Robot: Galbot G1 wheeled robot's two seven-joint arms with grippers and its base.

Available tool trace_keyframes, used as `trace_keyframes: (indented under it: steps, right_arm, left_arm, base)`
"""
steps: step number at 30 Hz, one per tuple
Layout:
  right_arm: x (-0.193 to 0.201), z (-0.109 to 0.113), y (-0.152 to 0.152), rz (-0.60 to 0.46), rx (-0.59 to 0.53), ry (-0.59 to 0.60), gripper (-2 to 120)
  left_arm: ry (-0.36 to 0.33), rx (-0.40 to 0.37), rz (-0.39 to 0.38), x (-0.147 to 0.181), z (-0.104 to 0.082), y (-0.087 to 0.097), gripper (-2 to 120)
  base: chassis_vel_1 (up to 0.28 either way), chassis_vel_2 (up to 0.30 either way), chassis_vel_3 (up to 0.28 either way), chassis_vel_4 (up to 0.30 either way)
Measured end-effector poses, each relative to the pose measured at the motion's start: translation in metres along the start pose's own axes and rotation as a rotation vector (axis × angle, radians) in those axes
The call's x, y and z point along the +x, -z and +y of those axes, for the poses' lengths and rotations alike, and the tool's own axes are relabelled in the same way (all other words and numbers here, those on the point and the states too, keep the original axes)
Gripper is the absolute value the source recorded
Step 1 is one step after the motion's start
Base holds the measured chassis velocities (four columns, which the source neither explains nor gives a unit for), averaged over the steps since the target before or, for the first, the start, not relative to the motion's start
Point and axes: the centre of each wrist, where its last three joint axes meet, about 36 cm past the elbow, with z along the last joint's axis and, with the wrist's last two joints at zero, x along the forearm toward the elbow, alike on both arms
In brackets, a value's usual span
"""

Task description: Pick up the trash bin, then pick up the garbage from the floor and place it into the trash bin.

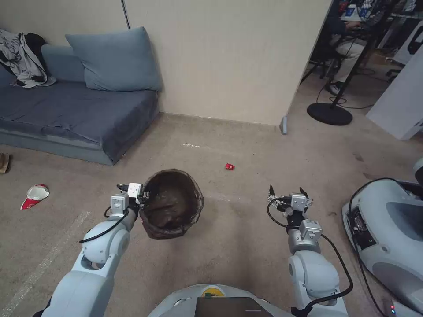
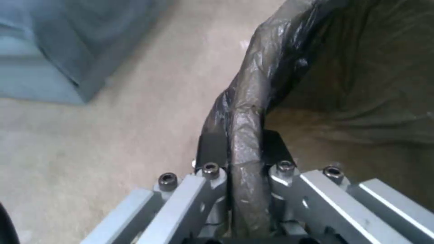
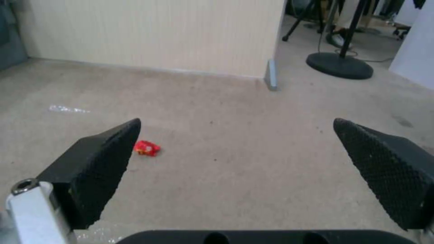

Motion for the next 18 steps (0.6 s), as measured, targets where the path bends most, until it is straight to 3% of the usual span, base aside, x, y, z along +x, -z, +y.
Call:
trace_keyframes:
  steps: [9,18]
  right_arm:
    - [0.001,-0.003,0.006,-0.012,-0.014,-0.009,100]
    - [0.002,-0.006,0.010,-0.016,-0.029,-0.022,100]
  left_arm:
    - [0.065,0.084,-0.109,0.023,0.007,0.016,4]
    - [0.058,0.115,-0.209,0.034,0.007,0.014,4]
  base:
    - [0.000,0.000,0.000,0.000]
    - [0.000,0.000,0.000,0.000]
